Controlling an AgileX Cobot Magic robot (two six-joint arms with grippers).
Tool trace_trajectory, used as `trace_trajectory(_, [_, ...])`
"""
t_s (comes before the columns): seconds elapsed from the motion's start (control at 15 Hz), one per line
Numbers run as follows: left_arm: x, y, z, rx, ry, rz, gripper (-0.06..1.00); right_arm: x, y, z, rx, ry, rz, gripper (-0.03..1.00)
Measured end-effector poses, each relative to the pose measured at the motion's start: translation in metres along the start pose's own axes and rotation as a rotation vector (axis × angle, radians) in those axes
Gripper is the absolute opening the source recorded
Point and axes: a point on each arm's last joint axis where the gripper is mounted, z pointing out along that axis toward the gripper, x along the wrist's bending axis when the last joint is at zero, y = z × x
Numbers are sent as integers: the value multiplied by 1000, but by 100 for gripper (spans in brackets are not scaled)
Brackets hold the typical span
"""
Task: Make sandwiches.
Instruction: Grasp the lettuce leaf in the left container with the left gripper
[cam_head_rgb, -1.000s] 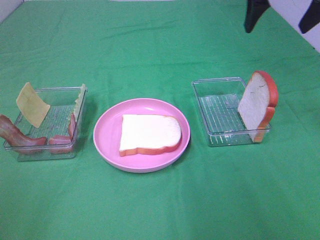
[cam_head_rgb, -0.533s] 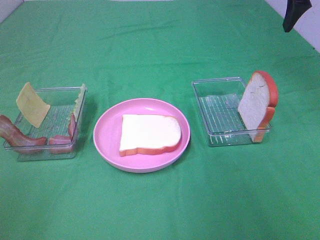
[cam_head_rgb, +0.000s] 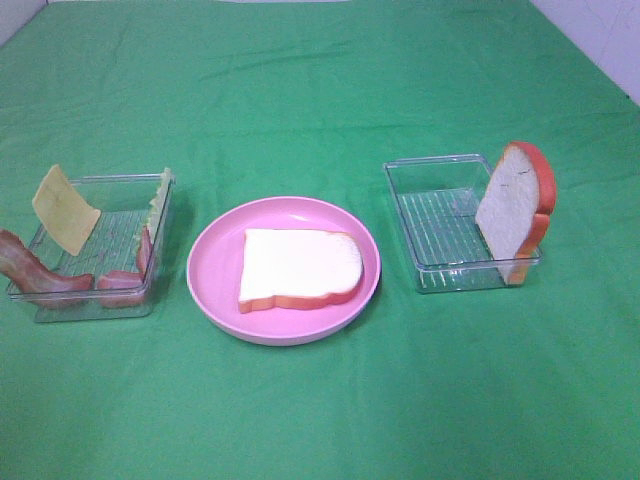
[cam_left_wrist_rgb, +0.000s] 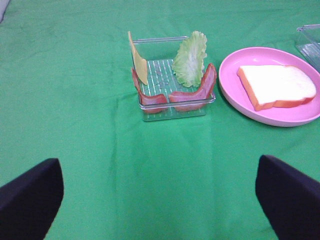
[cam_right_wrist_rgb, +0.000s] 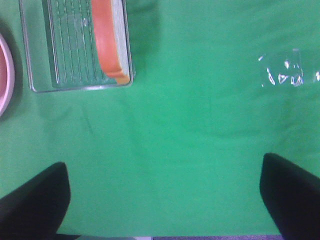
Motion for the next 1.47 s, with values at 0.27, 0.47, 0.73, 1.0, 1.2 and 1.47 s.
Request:
trace_trajectory(0.27, [0,0,0,0,0,0,97,-1,-85,-32,-126,26,21,98])
trace_trajectory(0.47, [0,0,0,0,0,0,97,-2,-164,-39,-281,39,28,98])
trace_trajectory(0.73, [0,0,0,0,0,0,97,-2,-230,-23,-501,44,26,98])
trace_trajectory(1.0, [0,0,0,0,0,0,97,-4,-263,-2,-616,22,24,98])
trace_trajectory(1.2, [0,0,0,0,0,0,97,-4,-272,14,-619,9,24,98])
trace_trajectory(1.47, [0,0,0,0,0,0,97,-4,-268,21,-626,7,21,98])
